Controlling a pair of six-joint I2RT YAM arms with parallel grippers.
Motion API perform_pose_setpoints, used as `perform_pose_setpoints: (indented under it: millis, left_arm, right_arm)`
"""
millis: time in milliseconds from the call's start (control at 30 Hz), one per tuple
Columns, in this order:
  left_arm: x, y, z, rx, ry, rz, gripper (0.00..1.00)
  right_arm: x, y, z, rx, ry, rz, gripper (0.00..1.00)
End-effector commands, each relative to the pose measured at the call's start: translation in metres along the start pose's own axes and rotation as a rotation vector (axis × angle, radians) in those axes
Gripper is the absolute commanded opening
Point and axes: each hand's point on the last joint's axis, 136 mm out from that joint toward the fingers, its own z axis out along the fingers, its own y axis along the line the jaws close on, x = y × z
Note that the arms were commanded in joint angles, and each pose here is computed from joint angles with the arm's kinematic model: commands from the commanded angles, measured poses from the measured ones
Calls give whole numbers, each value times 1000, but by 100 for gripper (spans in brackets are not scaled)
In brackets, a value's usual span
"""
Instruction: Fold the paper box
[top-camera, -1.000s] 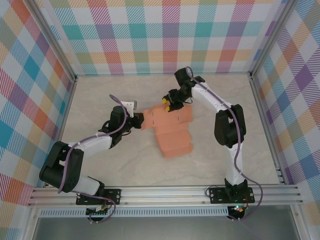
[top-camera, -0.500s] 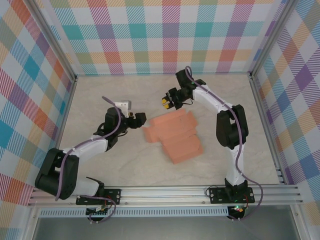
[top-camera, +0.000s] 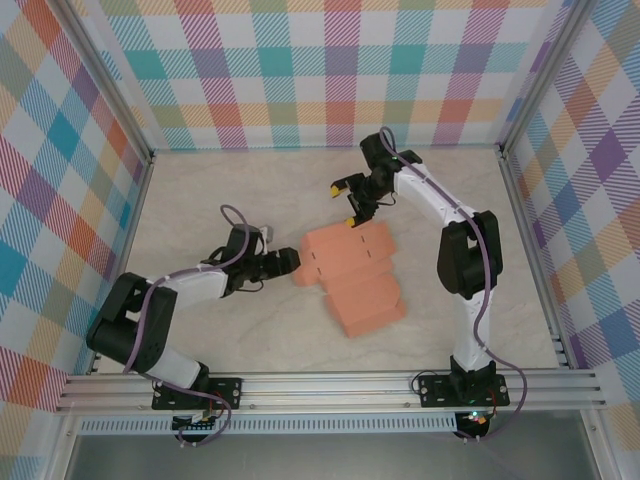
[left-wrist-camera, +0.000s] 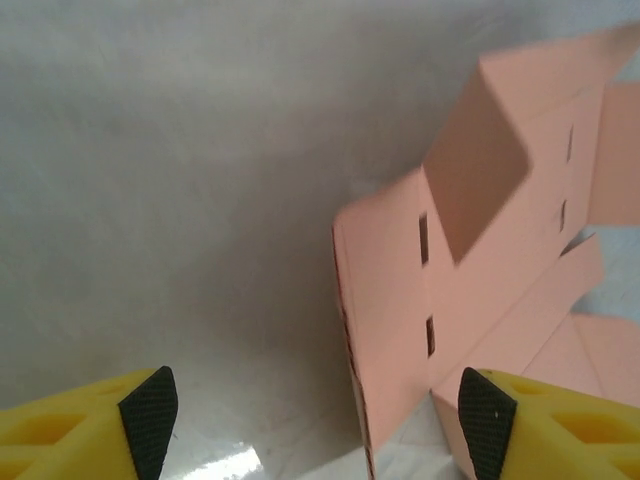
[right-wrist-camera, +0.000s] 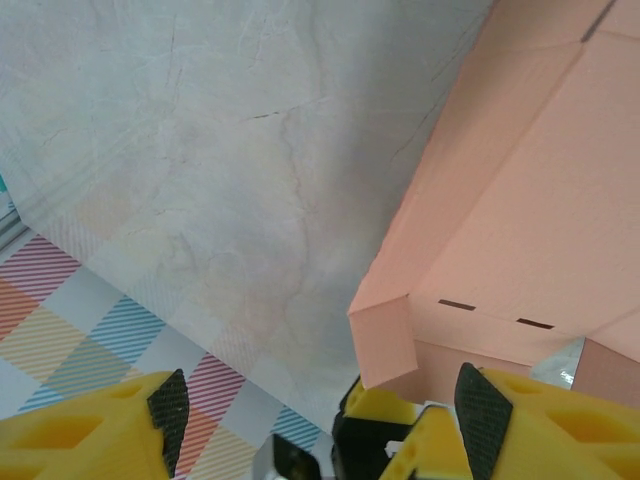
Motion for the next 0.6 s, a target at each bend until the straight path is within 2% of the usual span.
perform_pose_setpoints:
  millis: [0,100,233,333,433,567]
  left_arm:
    - [-6,-18,4,37,17,-36,73]
    - [-3,-19,13,39,33,-34,60]
    - [-8,-21,22,41,35,-17,25]
    - [-15,-25,23,41,21,-3,0]
    - [-27,-27,15,25,-36,29,0]
    - [-50,-37,-4,21,-163,92,0]
  right_arm:
    - [0,-1,-5,16,-17,12,72]
    - [1,-2,-6,13,-13,15,72]
    - [3,-8,-1,29,7,47,71]
    - [9,-14,1,52,37,84,75]
    - [15,-19,0,75,62,130,83]
    - [19,-17,0,77,82,164,85]
